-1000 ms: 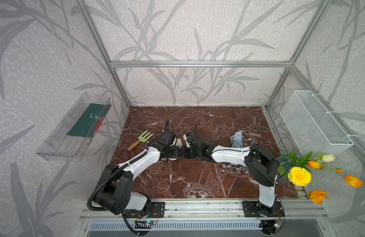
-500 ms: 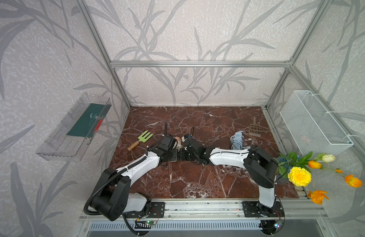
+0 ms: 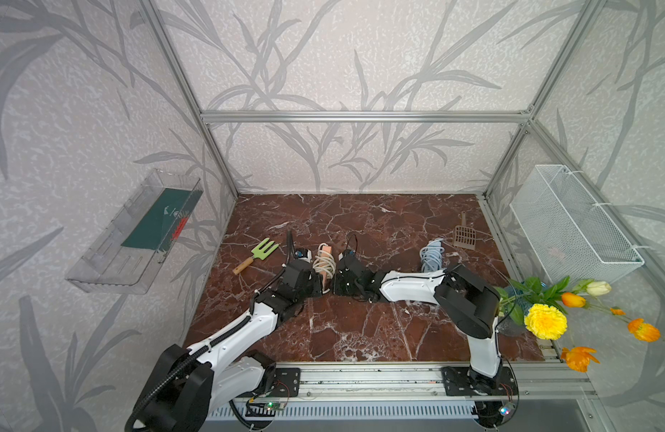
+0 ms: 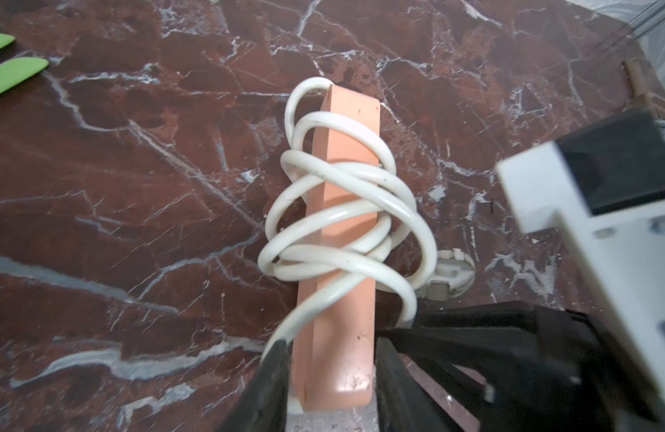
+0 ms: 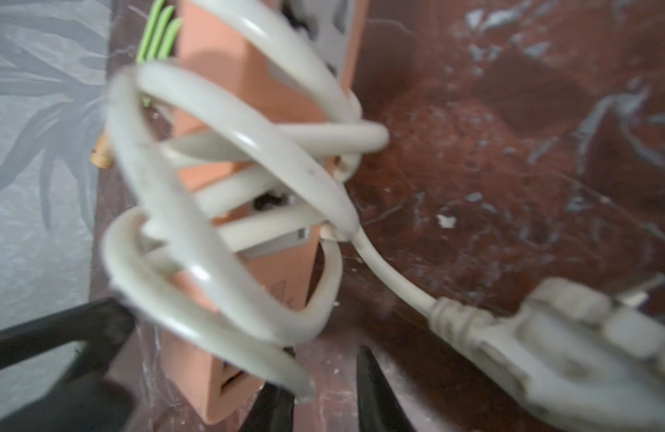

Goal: Wrap the cord around the power strip
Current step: Place the power strip at the center of the board.

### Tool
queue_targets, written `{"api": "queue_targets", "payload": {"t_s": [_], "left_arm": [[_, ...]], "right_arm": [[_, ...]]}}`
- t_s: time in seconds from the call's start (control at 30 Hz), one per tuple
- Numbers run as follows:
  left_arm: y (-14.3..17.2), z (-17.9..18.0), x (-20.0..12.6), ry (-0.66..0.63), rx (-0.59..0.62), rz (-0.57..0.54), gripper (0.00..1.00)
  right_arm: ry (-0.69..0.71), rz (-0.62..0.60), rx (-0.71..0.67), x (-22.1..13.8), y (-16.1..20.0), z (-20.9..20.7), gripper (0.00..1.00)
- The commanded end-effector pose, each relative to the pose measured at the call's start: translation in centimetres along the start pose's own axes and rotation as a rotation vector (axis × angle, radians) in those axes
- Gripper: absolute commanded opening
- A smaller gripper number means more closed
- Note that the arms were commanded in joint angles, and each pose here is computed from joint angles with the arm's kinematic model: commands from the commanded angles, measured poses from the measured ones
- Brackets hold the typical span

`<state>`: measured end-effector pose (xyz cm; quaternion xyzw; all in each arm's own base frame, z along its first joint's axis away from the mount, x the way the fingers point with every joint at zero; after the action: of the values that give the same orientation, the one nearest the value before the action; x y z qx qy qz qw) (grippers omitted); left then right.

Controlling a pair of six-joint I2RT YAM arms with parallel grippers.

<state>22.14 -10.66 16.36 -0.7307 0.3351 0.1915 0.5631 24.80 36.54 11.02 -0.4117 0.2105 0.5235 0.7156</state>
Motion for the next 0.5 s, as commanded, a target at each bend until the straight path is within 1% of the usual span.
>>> {"api": "queue_targets", "payload": {"t_s": [0.0, 0.1, 0.17, 0.23, 0.37, 0.47], "left_arm": [[-1.1, -1.1, -0.2, 0.098, -0.047, -0.013, 0.39], [-0.9, -1.1, -0.6, 0.104, -0.071, 0.003, 0.39], [-0.9, -1.1, -1.2, 0.117, -0.077, 0.003, 0.39], [-1.0, -1.2, -1.9, 0.137, -0.075, -0.003, 0.41], [-1.8, -0.9, -3.8, 0.073, -0.07, -0.002, 0.5], [-2.5, -0.9, -5.4, 0.043, -0.056, -0.016, 0.57]], "right_arm": [[0.118, 0.032, 0.02, 0.7, 1.1, -2.0, 0.26], [0.115, 0.021, 0.026, 0.8, 1.2, -2.2, 0.22], [0.112, 0.012, 0.019, 0.8, 1.2, -2.2, 0.21], [0.102, 0.007, 0.01, 1.0, 1.0, -2.2, 0.21], [0.074, 0.015, 0.0, 1.3, 0.8, -1.6, 0.23], [0.073, 0.003, -0.004, 0.4, 0.7, -1.6, 0.28]]}}
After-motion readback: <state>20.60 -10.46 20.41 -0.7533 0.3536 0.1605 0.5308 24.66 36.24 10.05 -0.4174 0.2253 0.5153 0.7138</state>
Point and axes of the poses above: each gripper's point midway between its finger pads, its own x axis out along the fingers, its own z axis along the line the jaws close on, y = z × x, the point moved 10 cm from there along -x, back along the fingers, and after that the axes turned 1 degree about x, right-handed, at the moved point
